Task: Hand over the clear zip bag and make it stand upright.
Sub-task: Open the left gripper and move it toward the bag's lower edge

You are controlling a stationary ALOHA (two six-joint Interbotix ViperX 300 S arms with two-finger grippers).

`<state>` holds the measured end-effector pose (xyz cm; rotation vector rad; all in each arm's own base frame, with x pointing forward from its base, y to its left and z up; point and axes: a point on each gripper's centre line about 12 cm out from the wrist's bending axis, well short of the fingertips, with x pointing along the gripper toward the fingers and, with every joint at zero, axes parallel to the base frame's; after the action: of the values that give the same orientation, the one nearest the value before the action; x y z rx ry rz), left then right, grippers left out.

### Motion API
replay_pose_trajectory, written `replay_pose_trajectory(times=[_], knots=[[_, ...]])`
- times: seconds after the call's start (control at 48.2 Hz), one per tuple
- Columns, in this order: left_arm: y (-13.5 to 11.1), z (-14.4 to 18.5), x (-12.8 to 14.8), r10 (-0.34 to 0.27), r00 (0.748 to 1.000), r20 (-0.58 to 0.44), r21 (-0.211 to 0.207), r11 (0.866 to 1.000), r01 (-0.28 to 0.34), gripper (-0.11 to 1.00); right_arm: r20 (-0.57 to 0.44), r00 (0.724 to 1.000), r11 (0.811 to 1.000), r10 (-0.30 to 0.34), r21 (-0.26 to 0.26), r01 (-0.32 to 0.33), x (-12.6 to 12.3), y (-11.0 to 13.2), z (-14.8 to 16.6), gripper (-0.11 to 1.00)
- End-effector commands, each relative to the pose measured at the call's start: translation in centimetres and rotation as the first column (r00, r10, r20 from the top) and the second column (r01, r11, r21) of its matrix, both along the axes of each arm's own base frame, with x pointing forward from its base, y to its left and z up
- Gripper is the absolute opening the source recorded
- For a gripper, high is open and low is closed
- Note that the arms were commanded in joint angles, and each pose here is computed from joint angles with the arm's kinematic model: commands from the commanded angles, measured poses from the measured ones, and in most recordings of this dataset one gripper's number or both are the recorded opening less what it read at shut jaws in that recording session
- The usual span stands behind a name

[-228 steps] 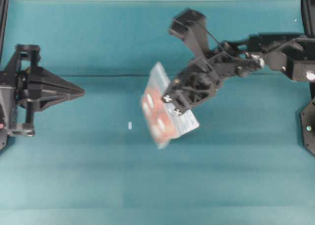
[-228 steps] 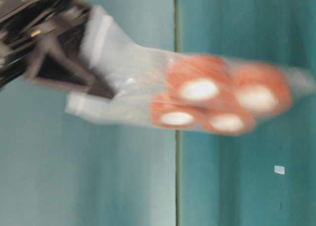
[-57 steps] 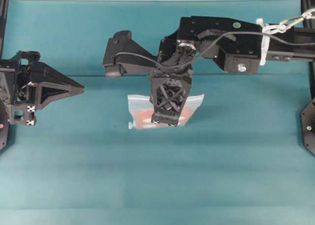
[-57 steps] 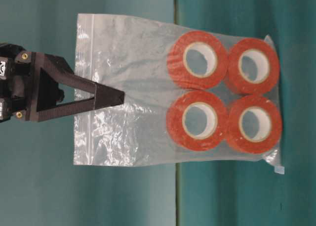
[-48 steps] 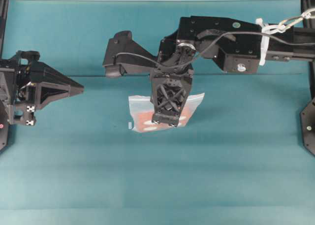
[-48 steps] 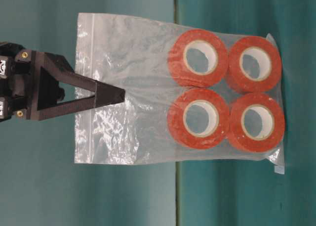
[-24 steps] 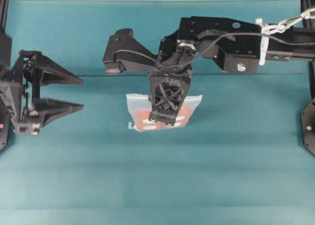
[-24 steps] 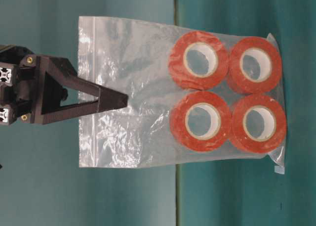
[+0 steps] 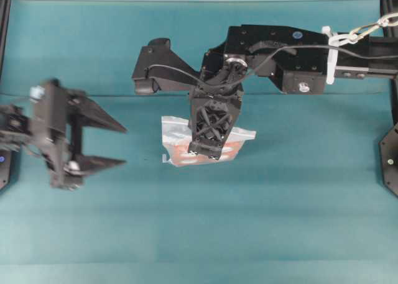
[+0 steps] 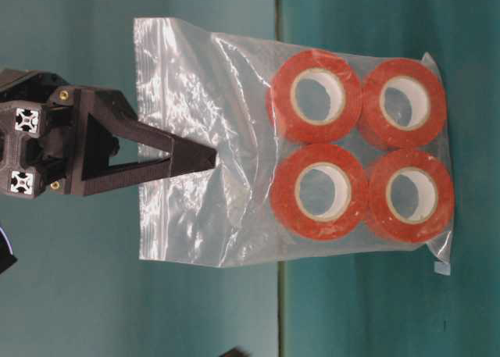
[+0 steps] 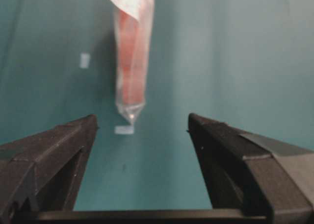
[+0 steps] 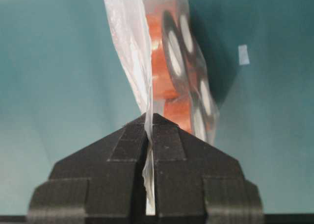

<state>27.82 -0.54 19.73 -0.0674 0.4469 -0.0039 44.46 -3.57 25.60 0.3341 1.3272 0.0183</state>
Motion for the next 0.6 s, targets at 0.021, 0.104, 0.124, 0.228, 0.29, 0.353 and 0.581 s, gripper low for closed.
replay_pose_trajectory(times=[0.021,0.104,0.124,0.228,0.29,0.353,0.581], knots=[[-0.2,-0.3,1.2,0.004,1.000,0.021,-0.022,1.000,-0.004,0.88,0.021,1.000,1.000,-0.009,0.002,0.009,0.0,0.1,0.8,0.01],[-0.2,-1.0,1.9,0.011,1.000,0.019,-0.038,0.999,-0.011,0.88,0.025,1.000,1.000,-0.007,0.001,0.007,0.0,0.1,0.9,0.01],[-0.2,-1.3,2.1,0.011,1.000,0.019,-0.038,0.999,-0.010,0.88,0.023,1.000,1.000,-0.007,0.002,0.007,0.0,0.1,0.8,0.01],[-0.1,-2.6,2.8,0.017,1.000,-0.003,-0.040,0.999,-0.017,0.89,0.022,1.000,1.000,-0.004,0.001,0.004,0.0,0.2,0.8,0.01],[0.1,-3.3,3.3,0.023,1.000,-0.018,-0.040,0.999,-0.024,0.89,0.021,1.000,1.000,-0.002,0.001,0.002,-0.1,0.2,0.8,0.01],[0.1,-3.9,3.9,0.024,0.999,-0.029,-0.039,0.999,-0.026,0.89,0.021,1.000,1.000,-0.001,0.001,0.001,-0.1,0.2,0.8,0.01],[0.3,-5.5,6.5,0.029,0.998,-0.047,-0.040,0.999,-0.031,0.89,0.024,1.000,1.000,0.000,0.000,0.000,0.0,0.2,0.8,0.01]])
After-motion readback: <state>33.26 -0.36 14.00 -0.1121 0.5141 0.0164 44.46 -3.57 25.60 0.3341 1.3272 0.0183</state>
